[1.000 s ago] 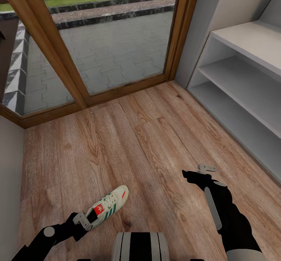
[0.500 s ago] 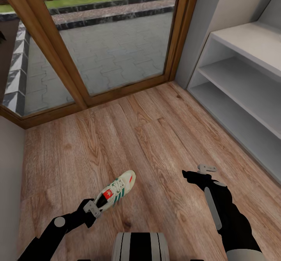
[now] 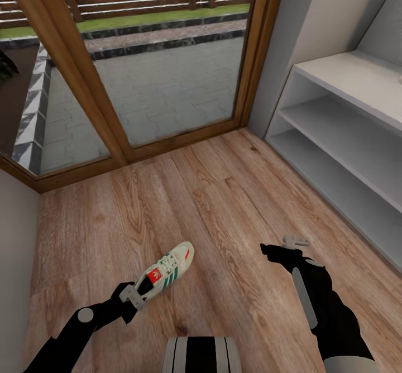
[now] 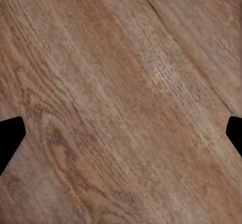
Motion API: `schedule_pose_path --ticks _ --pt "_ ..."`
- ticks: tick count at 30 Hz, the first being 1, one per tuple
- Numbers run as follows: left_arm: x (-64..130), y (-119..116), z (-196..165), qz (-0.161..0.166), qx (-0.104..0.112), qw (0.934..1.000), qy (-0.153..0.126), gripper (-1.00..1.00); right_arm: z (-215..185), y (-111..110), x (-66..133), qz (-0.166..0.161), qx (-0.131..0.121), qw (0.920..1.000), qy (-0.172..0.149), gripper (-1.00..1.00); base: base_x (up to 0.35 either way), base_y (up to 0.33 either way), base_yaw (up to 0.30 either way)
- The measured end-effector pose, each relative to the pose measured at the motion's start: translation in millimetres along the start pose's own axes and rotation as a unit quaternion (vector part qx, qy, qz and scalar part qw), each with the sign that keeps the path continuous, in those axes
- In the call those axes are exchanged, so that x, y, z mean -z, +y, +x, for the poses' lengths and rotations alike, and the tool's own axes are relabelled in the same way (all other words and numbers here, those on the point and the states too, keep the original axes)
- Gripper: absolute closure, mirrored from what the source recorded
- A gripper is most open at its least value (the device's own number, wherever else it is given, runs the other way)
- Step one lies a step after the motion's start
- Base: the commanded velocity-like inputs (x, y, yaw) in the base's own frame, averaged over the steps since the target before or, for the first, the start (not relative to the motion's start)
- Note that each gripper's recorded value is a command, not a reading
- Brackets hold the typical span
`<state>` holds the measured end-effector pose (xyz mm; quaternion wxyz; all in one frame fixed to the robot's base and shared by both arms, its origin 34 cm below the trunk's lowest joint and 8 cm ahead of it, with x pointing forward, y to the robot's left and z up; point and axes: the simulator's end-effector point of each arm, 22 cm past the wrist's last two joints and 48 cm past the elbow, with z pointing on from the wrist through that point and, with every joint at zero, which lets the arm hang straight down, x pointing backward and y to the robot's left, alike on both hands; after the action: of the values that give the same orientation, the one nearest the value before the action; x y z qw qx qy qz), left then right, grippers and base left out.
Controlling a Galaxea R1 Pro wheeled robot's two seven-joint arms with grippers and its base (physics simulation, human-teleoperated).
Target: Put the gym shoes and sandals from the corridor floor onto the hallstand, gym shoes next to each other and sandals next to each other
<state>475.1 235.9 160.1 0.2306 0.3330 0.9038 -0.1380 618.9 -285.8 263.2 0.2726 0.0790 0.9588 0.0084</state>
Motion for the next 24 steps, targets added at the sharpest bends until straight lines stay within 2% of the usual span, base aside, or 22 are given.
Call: schedule_pose_path --ticks 5,7,11,12,14,16,19,20,24 --pt "6.8 6.9 -11.3 -0.009 -0.001 1.0000 0.000 1.00 -10.9 1.3 7.4 -0.001 0.000 1.0000 -0.009 -1.00 0.000 0.000 0.000" --pt "11.3 10.6 -17.3 -0.013 0.012 0.9998 0.003 1.00 -14.9 1.8 10.8 -0.001 0.001 1.0000 -0.010 -1.00 0.000 0.000 0.000" --pt "21.7 19.8 -41.8 -0.021 0.039 0.9989 -0.013 1.00 -22.1 2.8 17.3 -0.001 0.003 0.9999 -0.010 -1.00 0.000 0.000 0.000" --pt "26.1 24.7 -54.6 -0.025 0.057 0.9977 -0.025 1.00 -24.4 3.5 19.2 -0.001 0.003 0.9999 -0.011 -1.00 0.000 0.000 0.000" --pt "31.5 28.1 -65.8 -0.028 0.060 0.9972 -0.034 1.00 -27.6 4.0 22.3 -0.001 0.004 0.9999 -0.011 -1.00 0.000 0.000 0.000" --pt "43.8 39.1 -102.0 -0.037 0.072 0.9942 -0.071 1.00 -30.8 4.1 25.5 0.000 0.004 0.9999 -0.011 -1.00 0.000 0.000 0.000" --pt "56.4 46.4 -123.3 -0.042 0.085 0.9925 -0.077 1.00 -35.7 4.8 30.2 0.000 0.005 0.9999 -0.011 -1.00 0.000 0.000 0.000" --pt "69.9 54.8 -142.6 -0.049 0.101 0.9913 -0.068 1.00 -37.7 4.9 31.9 0.001 0.005 0.9999 -0.011 -1.00 0.000 0.000 0.000" --pt "97.1 64.5 -181.8 -0.060 0.109 0.9891 -0.079 1.00 -44.5 5.6 38.4 0.001 0.005 0.9999 -0.011 -1.00 0.000 0.000 0.000"
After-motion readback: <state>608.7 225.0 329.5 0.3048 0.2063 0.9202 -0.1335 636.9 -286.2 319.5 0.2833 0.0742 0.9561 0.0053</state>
